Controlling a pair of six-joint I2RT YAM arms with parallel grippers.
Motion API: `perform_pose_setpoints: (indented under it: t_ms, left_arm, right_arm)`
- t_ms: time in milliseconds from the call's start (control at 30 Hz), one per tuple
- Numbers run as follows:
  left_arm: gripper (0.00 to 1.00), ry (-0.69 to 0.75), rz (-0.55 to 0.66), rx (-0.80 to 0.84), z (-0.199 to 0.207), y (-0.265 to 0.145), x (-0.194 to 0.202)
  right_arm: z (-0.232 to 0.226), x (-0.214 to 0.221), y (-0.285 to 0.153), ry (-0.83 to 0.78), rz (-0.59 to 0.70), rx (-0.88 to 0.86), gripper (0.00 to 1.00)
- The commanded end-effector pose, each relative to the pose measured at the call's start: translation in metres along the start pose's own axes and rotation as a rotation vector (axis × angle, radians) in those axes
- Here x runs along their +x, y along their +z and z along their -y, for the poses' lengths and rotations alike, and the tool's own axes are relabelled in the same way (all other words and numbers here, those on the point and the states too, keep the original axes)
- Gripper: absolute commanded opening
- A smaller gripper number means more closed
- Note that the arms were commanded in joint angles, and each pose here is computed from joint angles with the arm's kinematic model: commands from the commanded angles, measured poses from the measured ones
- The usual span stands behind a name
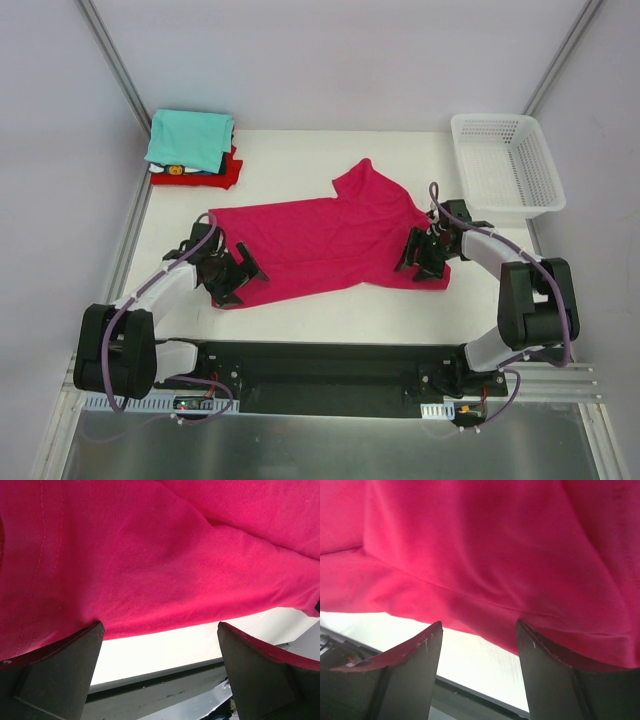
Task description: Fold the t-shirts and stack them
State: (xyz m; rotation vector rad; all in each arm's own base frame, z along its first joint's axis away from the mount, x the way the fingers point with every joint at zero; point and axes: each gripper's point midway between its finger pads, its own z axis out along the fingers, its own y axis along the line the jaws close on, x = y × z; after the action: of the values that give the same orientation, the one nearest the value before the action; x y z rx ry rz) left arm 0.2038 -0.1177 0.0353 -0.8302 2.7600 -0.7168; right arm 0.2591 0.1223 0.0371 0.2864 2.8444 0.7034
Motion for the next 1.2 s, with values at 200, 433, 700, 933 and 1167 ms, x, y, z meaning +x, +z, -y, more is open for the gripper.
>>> perform_pose_setpoints:
  t_ms: [200, 433, 700, 933, 1167]
  left_arm:
    - [0.99, 0.006, 0.027, -0.182, -0.049, -0.007, 0.016]
    - [0.99, 0.013, 0.067, -0.265, -0.061, -0.01, 0.014]
    - [0.99, 0.012, 0.088, -0.293, -0.062, -0.016, 0.015]
    - [0.99, 0.033, 0.178, -0.162, -0.016, -0.052, -0.001]
    - [0.99, 0.131, 0.181, -0.059, 0.038, -0.075, -0.016]
  right_arm:
    - [0.046, -0.005, -0.015, -0.056, 0.028, 0.284, 0.65]
    - [0.083, -0.014, -0.036, -0.067, 0.093, 0.517, 0.65]
    - [0.087, -0.022, -0.053, -0.064, 0.152, 0.582, 0.65]
    - [0.039, -0.042, -0.077, -0.071, 0.247, 0.416, 0.66]
    - [-0.04, -0.052, -0.072, -0.194, 0.219, 0.194, 0.64]
